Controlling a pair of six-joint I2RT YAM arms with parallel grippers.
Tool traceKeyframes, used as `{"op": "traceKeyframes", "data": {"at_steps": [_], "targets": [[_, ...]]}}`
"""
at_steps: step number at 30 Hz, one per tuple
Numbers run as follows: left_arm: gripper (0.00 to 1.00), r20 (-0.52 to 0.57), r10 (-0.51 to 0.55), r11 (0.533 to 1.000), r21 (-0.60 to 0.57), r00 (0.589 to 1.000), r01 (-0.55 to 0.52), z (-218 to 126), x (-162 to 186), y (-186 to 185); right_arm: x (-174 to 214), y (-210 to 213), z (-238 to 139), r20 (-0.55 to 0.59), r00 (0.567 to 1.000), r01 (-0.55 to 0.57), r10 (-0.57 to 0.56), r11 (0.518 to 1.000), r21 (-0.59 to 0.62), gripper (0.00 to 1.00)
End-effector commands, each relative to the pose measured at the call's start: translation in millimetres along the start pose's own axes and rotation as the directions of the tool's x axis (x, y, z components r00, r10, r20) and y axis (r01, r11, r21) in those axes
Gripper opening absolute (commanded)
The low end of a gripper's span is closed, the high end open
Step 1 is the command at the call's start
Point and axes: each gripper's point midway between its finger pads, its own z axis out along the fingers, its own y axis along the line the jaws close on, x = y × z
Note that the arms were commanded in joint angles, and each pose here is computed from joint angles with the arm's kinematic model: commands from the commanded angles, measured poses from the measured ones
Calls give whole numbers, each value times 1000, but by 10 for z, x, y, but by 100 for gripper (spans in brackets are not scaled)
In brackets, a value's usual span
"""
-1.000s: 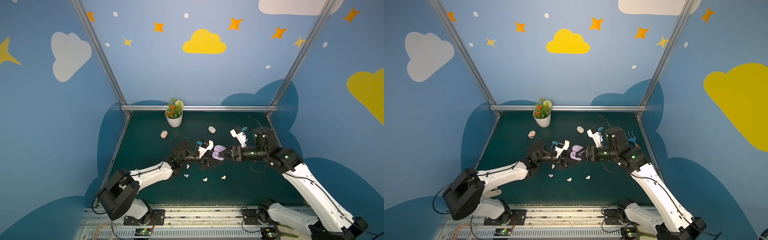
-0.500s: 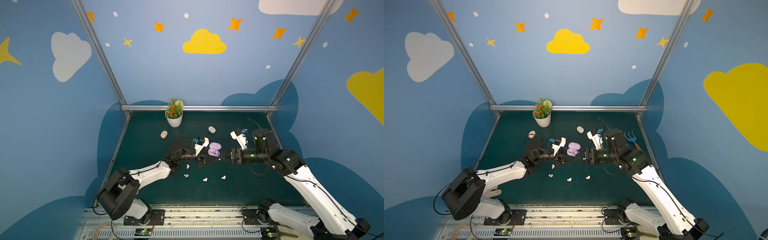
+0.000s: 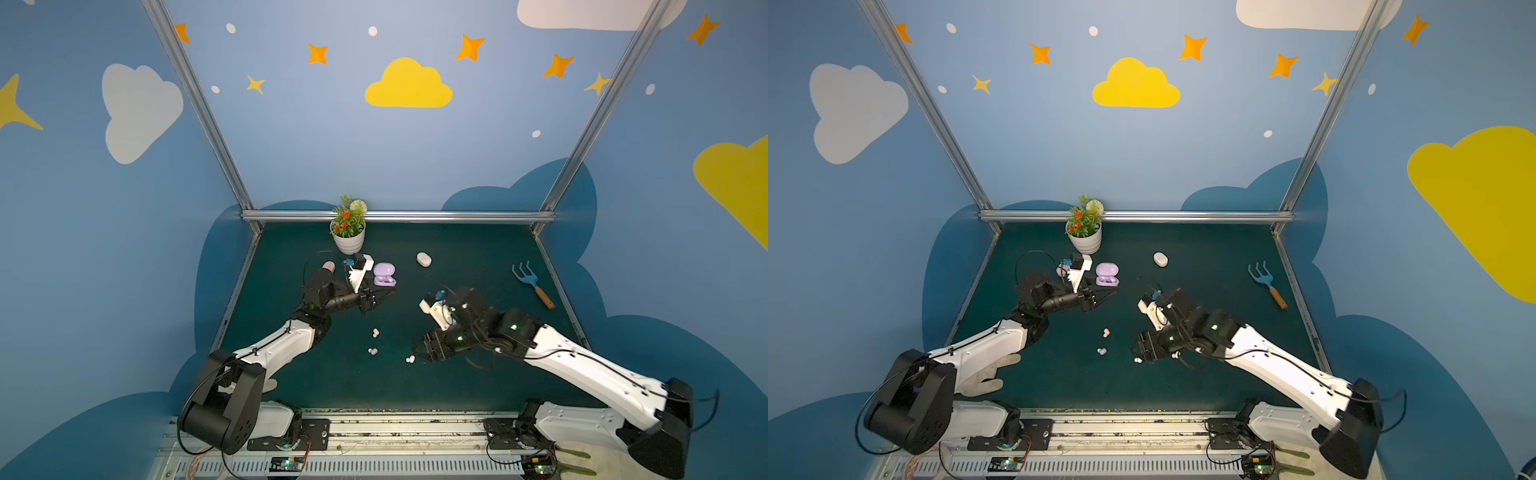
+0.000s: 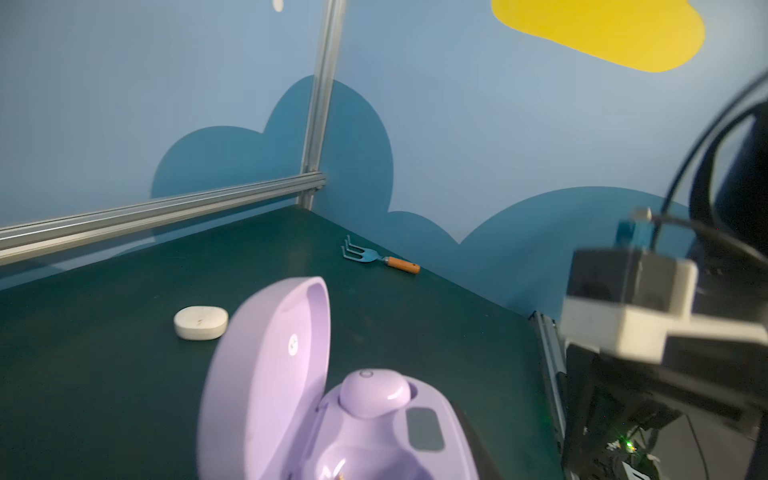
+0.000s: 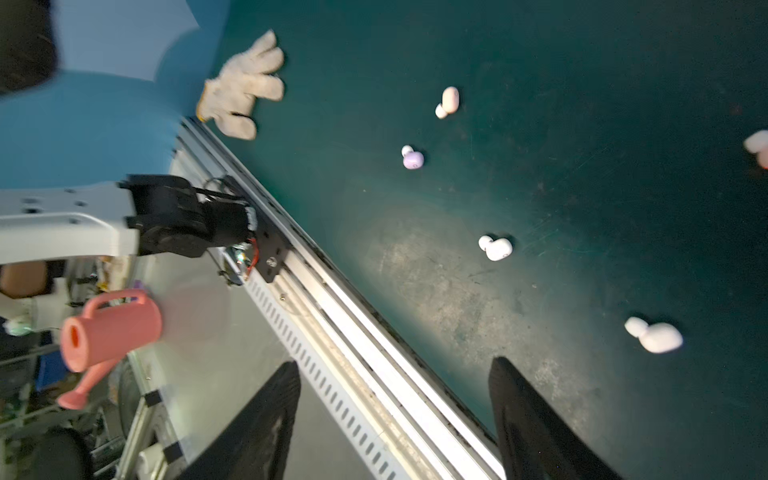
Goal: Insert the wireless bluetooth earbuds into the charging case
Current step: 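Swing the right gripper over the second earbud while the left gripper holds the case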
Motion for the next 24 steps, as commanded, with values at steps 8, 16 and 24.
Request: {"op": "traceKeyframes", "data": {"at_steps": [8, 16, 24], "targets": [[20, 69, 30, 991, -130, 997, -21, -346, -390, 480, -233, 94, 1123, -75, 995, 69, -65, 996, 59, 71], [20, 92, 37, 983, -182, 995, -19, -481, -473, 625, -244, 37, 1641, -192, 981, 5, 11, 997, 82, 70], [20, 106, 29, 982, -190, 994, -9, -502, -496, 668, -169, -43, 1814, -284, 957, -44, 67, 995, 88, 70]]}}
